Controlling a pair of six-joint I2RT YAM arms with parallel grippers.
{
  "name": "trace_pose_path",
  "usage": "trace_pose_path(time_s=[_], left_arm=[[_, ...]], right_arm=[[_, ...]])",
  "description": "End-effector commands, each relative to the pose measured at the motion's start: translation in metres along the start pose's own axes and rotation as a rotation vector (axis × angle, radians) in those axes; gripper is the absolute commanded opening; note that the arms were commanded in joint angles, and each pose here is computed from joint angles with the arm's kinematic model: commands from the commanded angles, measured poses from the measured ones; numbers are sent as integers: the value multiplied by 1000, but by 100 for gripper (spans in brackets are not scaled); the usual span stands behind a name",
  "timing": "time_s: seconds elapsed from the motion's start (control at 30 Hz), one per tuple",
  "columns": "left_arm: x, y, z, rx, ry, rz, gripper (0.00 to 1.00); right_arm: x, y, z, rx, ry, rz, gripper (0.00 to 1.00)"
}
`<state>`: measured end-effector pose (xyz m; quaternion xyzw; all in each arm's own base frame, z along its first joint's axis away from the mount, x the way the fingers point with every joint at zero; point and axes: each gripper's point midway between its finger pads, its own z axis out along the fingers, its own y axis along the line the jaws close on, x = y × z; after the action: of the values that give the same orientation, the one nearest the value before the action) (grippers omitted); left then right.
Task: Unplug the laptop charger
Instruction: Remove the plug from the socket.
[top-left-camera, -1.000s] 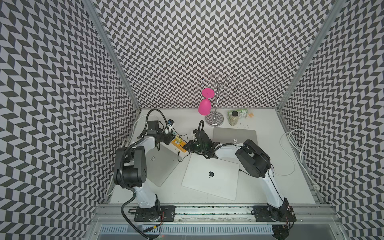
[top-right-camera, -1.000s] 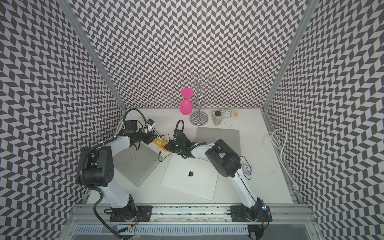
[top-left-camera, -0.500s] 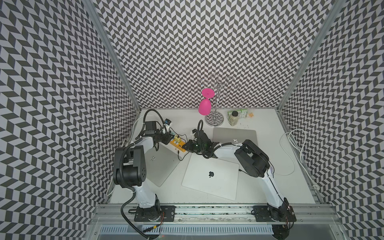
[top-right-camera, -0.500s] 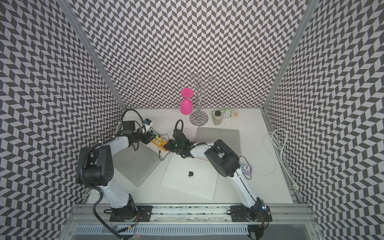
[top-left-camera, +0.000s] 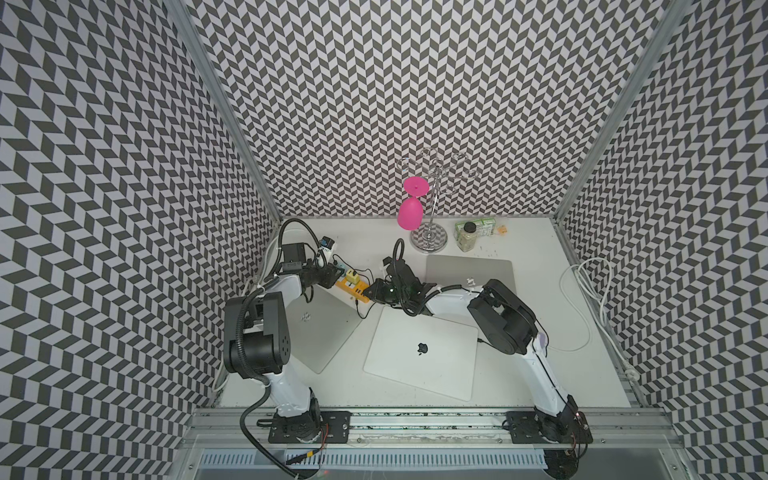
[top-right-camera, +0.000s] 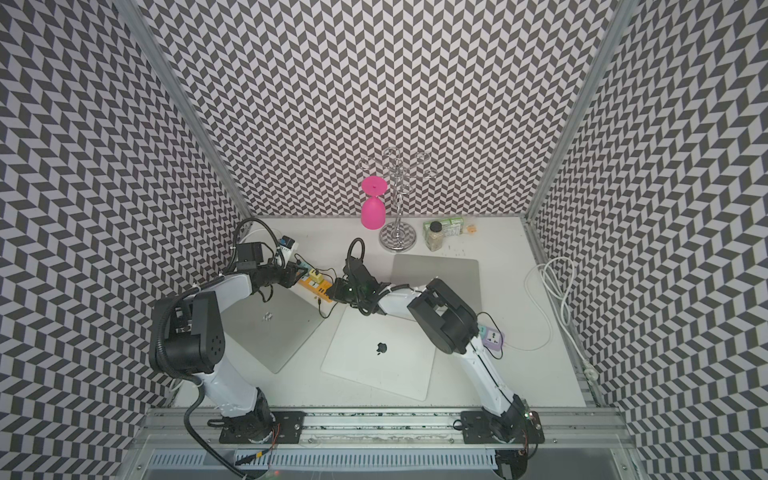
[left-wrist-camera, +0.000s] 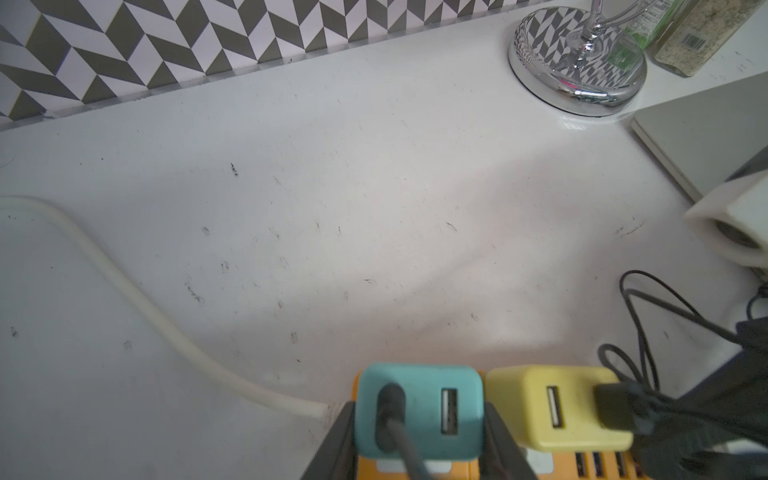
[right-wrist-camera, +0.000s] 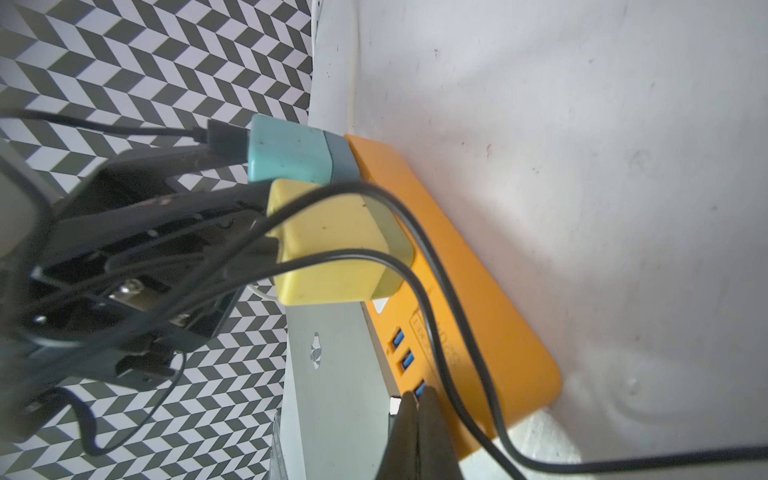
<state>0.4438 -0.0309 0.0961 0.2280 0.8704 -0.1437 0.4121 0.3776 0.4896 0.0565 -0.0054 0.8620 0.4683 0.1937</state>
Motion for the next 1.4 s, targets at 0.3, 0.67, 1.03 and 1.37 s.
trace_pose_path(time_s=[0.3, 0.67, 1.03, 1.37], left_arm=[[-28, -3, -6, -91, -48, 120, 6], [-27, -7, -3, 19, -57, 38, 6], [-38, -6, -12, -67, -53, 123, 5], [-54, -4, -29, -113, -84, 160, 5]], right_arm=[[43, -94, 12, 265, 94, 66, 0], [41, -91, 11, 260, 91, 60, 0], [30, -50, 0, 119, 71, 42, 0], [9, 8, -12, -61, 61, 20, 0]])
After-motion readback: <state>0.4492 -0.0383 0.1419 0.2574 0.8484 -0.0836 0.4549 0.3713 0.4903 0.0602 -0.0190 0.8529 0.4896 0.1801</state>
